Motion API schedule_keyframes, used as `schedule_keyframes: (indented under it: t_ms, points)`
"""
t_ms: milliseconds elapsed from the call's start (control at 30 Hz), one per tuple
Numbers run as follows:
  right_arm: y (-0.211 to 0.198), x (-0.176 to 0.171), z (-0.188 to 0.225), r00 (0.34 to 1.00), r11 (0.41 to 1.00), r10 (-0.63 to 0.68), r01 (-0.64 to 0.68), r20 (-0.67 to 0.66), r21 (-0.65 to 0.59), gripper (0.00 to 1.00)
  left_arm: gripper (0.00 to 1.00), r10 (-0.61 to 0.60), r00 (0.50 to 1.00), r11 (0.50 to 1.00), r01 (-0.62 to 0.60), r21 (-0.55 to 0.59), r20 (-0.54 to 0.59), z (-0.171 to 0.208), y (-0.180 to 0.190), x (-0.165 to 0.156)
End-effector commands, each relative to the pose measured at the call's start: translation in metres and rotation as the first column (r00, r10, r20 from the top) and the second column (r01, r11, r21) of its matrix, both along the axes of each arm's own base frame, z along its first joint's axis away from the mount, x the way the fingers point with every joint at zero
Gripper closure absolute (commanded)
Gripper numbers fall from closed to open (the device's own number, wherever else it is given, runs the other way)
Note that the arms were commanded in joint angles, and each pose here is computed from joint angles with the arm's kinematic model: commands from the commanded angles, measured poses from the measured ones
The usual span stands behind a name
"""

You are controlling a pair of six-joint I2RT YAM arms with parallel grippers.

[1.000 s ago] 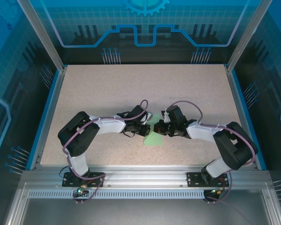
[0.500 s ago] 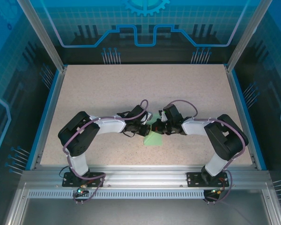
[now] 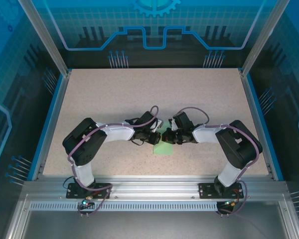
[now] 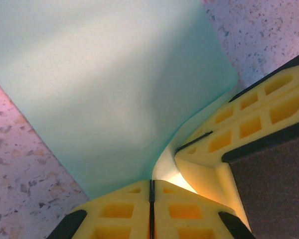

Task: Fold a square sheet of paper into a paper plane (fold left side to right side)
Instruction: Fold the triangle a second time at the center of the table.

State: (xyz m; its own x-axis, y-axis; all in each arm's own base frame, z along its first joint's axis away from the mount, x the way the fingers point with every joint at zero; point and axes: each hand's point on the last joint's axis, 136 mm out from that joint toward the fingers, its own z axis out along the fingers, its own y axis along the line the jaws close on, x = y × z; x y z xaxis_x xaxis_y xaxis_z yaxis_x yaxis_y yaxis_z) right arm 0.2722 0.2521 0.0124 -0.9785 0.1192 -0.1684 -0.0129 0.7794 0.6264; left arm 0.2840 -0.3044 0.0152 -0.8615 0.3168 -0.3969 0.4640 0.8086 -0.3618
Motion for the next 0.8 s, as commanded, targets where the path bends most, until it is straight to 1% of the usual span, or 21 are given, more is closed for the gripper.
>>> schedule_keyframes:
  t_ms: [0, 133, 300, 367, 433, 533, 667, 767]
  points:
    - [-0.012, -0.008, -0.013, 0.999, 0.998, -0.001, -0.001, -0.038, -0.066, 0.98, 0.89, -0.026, 0.996, 0.997, 0.032, 0.068, -0.084, -0.024, 0.009, -0.018]
    - [-0.015, -0.013, -0.022, 0.998, 0.997, -0.007, 0.002, -0.06, -0.08, 0.98, 0.86, -0.013, 0.998, 0.997, 0.018, 0.069, -0.066, -0.018, 0.011, -0.017]
    - [-0.021, -0.019, -0.03, 0.997, 0.995, -0.02, 0.013, -0.079, -0.097, 0.98, 0.8, 0.042, 0.999, 0.998, -0.04, 0.044, -0.033, 0.004, 0.015, -0.009]
    - [-0.022, -0.02, -0.031, 0.997, 0.995, -0.021, 0.013, -0.079, -0.098, 0.98, 0.75, 0.067, 0.998, 0.997, -0.067, 0.033, -0.018, 0.014, 0.018, -0.005]
    - [-0.023, -0.021, -0.031, 0.997, 0.995, -0.024, 0.016, -0.078, -0.102, 0.98, 0.68, 0.099, 0.995, 0.995, -0.099, 0.029, -0.008, 0.024, 0.025, -0.002]
    - [-0.023, -0.021, -0.031, 0.997, 0.995, -0.023, 0.015, -0.078, -0.101, 0.98, 0.62, 0.13, 0.991, 0.991, -0.13, 0.006, -0.004, 0.036, 0.035, -0.003]
    - [-0.022, -0.02, -0.03, 0.997, 0.995, -0.02, 0.012, -0.077, -0.095, 0.98, 0.61, 0.125, 0.992, 0.99, -0.126, -0.067, -0.028, 0.052, 0.035, -0.014]
    - [-0.021, -0.02, -0.028, 0.997, 0.996, -0.016, 0.009, -0.076, -0.091, 0.98, 0.62, 0.07, 0.993, 0.983, -0.085, -0.16, -0.099, 0.058, 0.023, -0.031]
